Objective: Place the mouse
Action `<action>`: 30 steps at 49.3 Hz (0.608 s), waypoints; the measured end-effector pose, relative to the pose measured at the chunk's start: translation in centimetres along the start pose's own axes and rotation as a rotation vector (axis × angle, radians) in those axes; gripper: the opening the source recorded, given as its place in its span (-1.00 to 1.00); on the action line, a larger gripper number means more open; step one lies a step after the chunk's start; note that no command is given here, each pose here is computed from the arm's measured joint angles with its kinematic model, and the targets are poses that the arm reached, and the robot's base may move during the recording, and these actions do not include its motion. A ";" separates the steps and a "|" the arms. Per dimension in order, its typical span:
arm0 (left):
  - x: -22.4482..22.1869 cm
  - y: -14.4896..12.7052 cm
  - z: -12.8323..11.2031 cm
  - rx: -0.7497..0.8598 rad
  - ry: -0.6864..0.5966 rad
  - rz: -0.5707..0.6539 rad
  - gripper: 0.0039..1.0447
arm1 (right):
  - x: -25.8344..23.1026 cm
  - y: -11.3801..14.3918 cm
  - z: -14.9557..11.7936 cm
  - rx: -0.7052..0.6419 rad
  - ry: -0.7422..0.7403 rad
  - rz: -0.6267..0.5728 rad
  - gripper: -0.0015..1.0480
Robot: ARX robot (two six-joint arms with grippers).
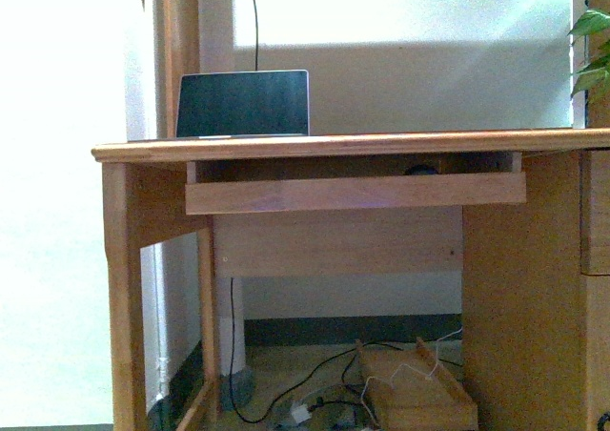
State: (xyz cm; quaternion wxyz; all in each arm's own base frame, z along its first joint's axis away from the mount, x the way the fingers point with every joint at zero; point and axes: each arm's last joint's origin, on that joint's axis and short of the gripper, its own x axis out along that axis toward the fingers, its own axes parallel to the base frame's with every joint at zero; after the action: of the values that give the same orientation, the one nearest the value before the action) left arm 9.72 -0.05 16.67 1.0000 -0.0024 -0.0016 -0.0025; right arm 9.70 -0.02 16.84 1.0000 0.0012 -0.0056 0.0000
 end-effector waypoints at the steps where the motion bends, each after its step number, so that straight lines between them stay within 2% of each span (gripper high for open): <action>1: 0.0 0.0 0.0 0.000 0.000 0.000 0.86 | 0.0 0.0 0.0 0.000 0.000 0.000 0.86; 30: 0.0 0.0 0.0 0.000 0.000 0.000 0.86 | 0.0 0.0 0.0 0.000 0.000 0.000 0.86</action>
State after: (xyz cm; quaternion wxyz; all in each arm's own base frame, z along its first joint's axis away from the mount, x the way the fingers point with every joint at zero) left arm 9.72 -0.05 16.67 1.0000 -0.0024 -0.0016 -0.0025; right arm 9.70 -0.02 16.84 1.0000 0.0012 -0.0056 -0.0002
